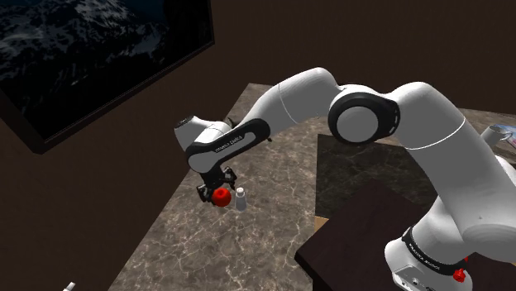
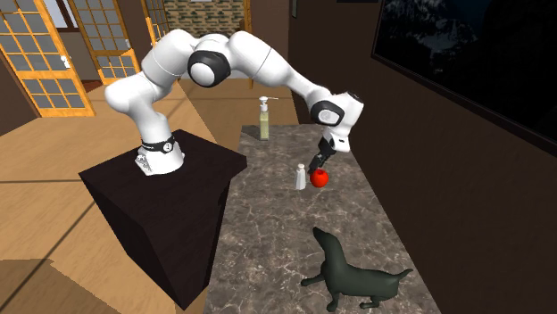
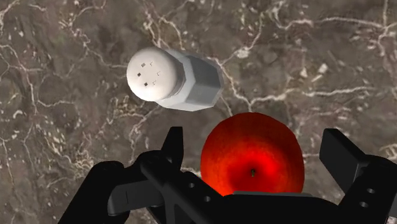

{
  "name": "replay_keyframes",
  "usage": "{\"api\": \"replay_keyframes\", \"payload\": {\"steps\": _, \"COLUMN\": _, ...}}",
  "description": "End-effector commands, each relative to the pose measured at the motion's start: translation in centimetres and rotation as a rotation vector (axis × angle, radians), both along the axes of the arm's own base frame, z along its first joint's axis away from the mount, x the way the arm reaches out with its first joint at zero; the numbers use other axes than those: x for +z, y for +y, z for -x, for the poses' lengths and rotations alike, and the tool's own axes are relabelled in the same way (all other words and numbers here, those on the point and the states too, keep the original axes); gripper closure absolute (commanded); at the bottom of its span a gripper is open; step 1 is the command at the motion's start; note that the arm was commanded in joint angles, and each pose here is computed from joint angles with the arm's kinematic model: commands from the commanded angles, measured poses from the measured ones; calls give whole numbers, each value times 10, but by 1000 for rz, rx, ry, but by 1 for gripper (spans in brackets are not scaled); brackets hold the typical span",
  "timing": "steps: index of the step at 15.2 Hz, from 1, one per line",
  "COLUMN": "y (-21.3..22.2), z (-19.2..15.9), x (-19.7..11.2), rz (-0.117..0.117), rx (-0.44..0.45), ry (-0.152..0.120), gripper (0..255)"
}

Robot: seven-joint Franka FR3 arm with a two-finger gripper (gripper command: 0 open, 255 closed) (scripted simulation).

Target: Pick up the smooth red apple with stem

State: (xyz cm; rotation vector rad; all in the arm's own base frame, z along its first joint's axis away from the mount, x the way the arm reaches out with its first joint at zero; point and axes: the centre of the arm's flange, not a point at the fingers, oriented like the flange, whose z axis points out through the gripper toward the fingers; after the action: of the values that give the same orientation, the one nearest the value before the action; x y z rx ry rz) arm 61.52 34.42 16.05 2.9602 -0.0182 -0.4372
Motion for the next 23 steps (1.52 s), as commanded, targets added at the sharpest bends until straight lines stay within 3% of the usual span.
{"api": "replay_keyframes", "payload": {"steps": 1, "y": 1, "z": 1, "x": -11, "rz": 0, "rx": 0, "ry": 0, "gripper": 0}}
{"api": "replay_keyframes", "payload": {"steps": 4, "y": 1, "z": 1, "x": -19, "rz": 0, "rx": 0, "ry": 0, "gripper": 0}}
{"api": "replay_keyframes", "payload": {"steps": 5, "y": 1, "z": 1, "x": -19, "rz": 0, "rx": 0, "ry": 0, "gripper": 255}}
{"api": "replay_keyframes", "payload": {"steps": 14, "y": 1, "z": 1, "x": -19, "rz": 0, "rx": 0, "ry": 0, "gripper": 255}}
{"api": "replay_keyframes", "payload": {"steps": 23, "y": 1, "z": 1, "x": 28, "rz": 0, "rx": 0, "ry": 0, "gripper": 255}}
